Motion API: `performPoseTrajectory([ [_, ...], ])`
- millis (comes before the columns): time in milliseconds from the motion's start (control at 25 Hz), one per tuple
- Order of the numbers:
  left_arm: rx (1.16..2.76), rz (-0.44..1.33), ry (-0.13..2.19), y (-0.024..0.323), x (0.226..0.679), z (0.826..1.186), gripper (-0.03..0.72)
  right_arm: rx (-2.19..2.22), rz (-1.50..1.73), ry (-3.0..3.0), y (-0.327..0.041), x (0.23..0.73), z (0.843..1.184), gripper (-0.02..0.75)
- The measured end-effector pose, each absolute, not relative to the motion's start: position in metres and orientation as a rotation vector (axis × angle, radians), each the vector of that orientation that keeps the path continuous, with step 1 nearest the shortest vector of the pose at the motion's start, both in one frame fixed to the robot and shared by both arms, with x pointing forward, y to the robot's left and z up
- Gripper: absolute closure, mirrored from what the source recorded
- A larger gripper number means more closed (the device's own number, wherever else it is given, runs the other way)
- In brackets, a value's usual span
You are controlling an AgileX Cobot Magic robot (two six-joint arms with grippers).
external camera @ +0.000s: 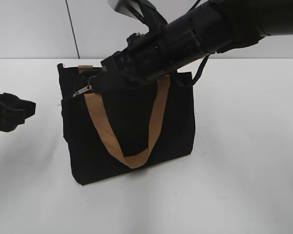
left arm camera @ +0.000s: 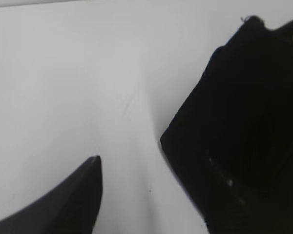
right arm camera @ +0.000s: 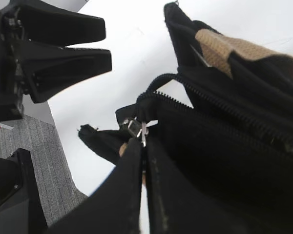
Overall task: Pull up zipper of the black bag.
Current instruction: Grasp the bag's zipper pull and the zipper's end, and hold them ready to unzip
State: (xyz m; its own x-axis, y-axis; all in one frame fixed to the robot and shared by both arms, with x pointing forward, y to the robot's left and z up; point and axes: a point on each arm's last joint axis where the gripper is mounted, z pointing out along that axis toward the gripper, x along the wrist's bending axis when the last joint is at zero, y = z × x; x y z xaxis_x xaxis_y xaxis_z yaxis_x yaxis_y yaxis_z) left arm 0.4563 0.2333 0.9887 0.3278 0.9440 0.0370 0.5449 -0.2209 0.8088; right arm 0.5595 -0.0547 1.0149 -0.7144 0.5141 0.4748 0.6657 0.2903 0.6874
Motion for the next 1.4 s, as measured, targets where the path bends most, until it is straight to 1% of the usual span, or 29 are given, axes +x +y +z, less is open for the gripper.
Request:
performPoseTrajectory([
  [80,1.935,0.713,1.297,0.232,0.459,0.982,0.23,-1.102,-1.397,-2.388,-0.055,0.559,1.015,0.738],
  [280,1.966,0.728,1.243,0.23,0.463,0.977,0.364,-1.102,-1.397,-2.388,-0.055,0.559,1.015,0.738],
  [360,1.968,0.738,1.206,0.229,0.461,0.974,0.4,-1.102,-1.397,-2.388,-0.055,0.559,1.015,0.738],
  [520,1.947,0.711,1.148,0.226,0.444,0.958,0.434,-1.101,-1.397,-2.389,-0.055,0.559,1.015,0.738],
  [760,1.949,0.646,1.017,0.207,0.425,0.953,0.438,-1.099,-1.397,-2.39,-0.055,0.559,1.015,0.738],
  [960,1.914,0.622,1.077,0.206,0.425,0.952,0.438,-1.099,-1.397,-2.39,-0.055,0.559,1.015,0.738],
  [1040,1.916,0.614,1.092,0.206,0.426,0.949,0.428,-1.099,-1.397,-2.39,-0.055,0.559,1.015,0.738],
  [1160,1.934,0.597,1.098,0.203,0.429,0.941,0.389,-1.099,-1.397,-2.39,-0.055,0.559,1.015,0.738],
  [1280,1.959,0.591,1.058,0.2,0.431,0.935,0.356,-1.099,-1.397,-2.389,-0.055,0.559,1.015,0.738],
  [1400,1.99,0.591,1.008,0.198,0.431,0.933,0.344,-1.099,-1.397,-2.389,-0.055,0.559,1.015,0.738],
])
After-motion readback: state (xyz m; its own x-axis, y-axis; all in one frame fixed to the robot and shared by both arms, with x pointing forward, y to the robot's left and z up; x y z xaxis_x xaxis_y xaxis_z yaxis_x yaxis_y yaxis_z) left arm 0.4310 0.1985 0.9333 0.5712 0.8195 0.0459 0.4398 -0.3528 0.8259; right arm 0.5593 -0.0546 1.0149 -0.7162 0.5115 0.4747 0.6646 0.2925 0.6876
